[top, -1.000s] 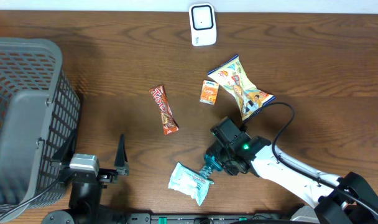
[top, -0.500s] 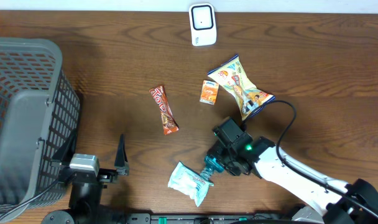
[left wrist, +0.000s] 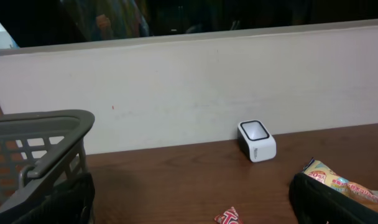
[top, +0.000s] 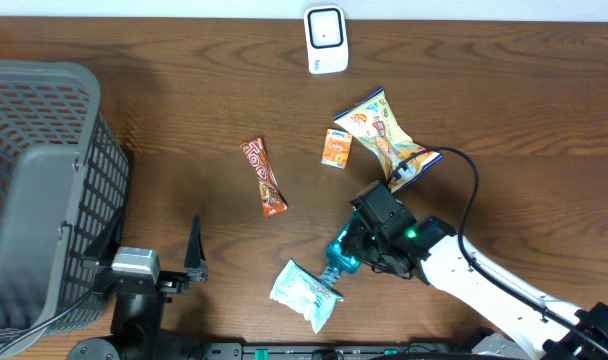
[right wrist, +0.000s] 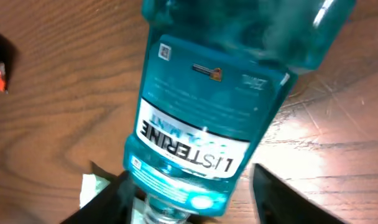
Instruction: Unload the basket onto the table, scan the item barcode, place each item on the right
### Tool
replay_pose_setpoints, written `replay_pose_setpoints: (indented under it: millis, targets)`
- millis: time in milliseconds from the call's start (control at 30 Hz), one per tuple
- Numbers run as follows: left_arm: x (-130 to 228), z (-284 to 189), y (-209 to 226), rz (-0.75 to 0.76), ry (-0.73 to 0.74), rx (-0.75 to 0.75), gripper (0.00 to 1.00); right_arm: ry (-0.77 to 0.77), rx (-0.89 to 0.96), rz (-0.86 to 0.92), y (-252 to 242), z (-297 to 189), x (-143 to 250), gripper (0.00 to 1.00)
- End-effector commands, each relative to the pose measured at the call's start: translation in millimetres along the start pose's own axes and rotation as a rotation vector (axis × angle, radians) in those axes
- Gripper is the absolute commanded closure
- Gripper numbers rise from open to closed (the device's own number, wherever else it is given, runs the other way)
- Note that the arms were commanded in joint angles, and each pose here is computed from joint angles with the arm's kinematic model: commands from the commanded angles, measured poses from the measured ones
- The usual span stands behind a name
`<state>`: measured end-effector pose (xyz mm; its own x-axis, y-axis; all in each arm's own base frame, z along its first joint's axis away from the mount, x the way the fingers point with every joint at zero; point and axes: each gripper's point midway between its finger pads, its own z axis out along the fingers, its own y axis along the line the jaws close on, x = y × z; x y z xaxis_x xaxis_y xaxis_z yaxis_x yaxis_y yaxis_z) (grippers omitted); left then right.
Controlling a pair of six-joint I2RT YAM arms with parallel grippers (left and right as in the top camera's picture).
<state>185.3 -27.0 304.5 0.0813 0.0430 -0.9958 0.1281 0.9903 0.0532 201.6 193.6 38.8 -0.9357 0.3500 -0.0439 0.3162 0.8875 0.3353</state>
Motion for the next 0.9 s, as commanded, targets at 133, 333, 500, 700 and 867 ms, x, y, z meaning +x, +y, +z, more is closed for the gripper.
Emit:
replay_pose_setpoints:
  millis: [133,333,500,700,867]
  targets:
    - [-2.6,-1.3,1.1,-0.006,-0.011,-0.006,0.00,0.017,0.008,0.069,2.1,-0.1,8.9,0.34]
    - [-2.6,-1.3,1.1,-0.006,-0.011,-0.006,0.00,-0.092,0.088,0.224,-9.3,6.1,17.9,0.23]
    - [-2.6,-1.3,1.1,-0.006,-0.011,-0.006,0.00,-0.184,0.088,0.313,-17.4,16.3,19.0,0.24]
    - [-2.6,-1.3,1.1,-0.006,-0.011,-0.006,0.00,-0.239,-0.011,0.403,-21.3,37.1,12.2,0.39]
    - [-2.6,-1.3,1.1,-0.006,-0.011,-0.006,0.00,-0.271,-0.048,0.405,-23.9,46.9,7.3,0.38]
